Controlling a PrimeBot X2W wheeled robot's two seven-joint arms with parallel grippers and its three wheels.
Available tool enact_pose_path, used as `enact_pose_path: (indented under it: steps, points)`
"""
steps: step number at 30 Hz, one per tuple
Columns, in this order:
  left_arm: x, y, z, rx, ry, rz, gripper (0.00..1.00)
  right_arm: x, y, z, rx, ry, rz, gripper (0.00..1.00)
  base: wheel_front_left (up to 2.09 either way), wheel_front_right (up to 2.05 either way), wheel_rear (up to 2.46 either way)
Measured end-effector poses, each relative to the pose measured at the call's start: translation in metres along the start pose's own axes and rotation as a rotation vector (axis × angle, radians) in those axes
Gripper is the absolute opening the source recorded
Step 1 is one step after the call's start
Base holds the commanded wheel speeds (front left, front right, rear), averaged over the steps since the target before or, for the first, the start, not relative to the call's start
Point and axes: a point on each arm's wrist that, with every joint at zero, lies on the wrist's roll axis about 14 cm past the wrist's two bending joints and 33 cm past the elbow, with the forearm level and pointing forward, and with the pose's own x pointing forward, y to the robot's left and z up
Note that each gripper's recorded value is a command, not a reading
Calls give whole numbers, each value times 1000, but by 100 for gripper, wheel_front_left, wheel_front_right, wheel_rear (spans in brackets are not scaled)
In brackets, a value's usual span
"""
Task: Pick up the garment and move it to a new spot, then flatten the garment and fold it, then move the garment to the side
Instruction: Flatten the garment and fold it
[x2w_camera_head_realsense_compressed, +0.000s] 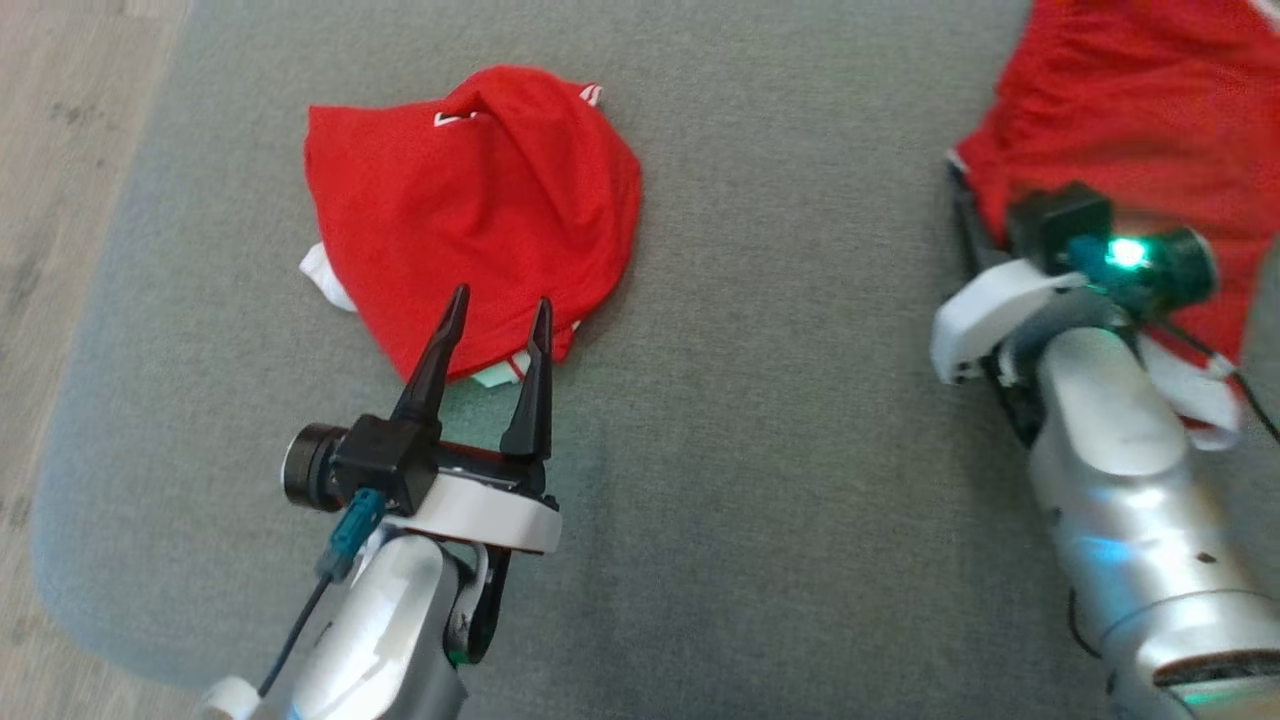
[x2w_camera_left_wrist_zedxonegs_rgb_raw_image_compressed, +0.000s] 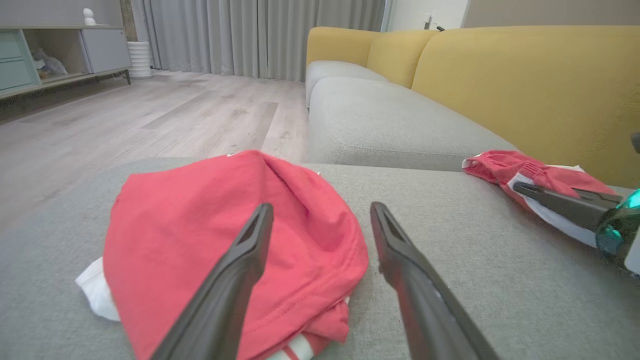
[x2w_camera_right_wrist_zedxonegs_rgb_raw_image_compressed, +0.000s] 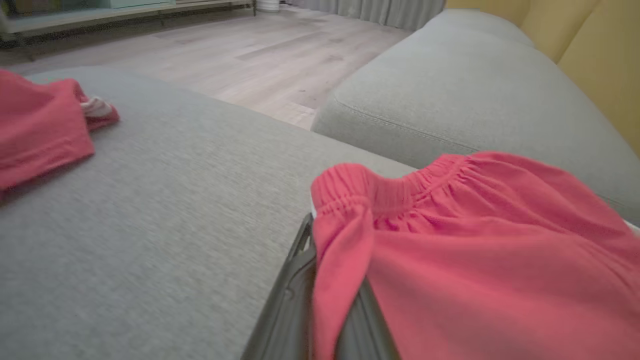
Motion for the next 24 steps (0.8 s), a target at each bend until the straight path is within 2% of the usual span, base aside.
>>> enact_pose_path:
  steps: [5, 8, 11, 13, 18, 24]
  points:
    - [0, -8, 8, 3, -23, -25, 100, -6, 51, 19, -61, -52, 168, 0, 0, 0, 0]
    - [-1, -9, 11, 4, -31, -29, 100, -16, 88, 22, -52, -66, 270, 0, 0, 0, 0]
    - [-3, -10, 14, 4, -37, -30, 100, -23, 105, 19, -54, -46, 325, 0, 0, 0, 0]
    - [-4, -10, 15, 5, -40, -30, 100, -25, 110, 16, -62, -26, 340, 100, 0, 0, 0]
    - [-7, -11, 18, 6, -48, -29, 100, -28, 108, 20, -34, -28, 326, 100, 0, 0, 0]
    - [-17, -15, 16, 4, -42, -33, 100, -33, 89, 47, 53, -102, 254, 100, 0, 0, 0]
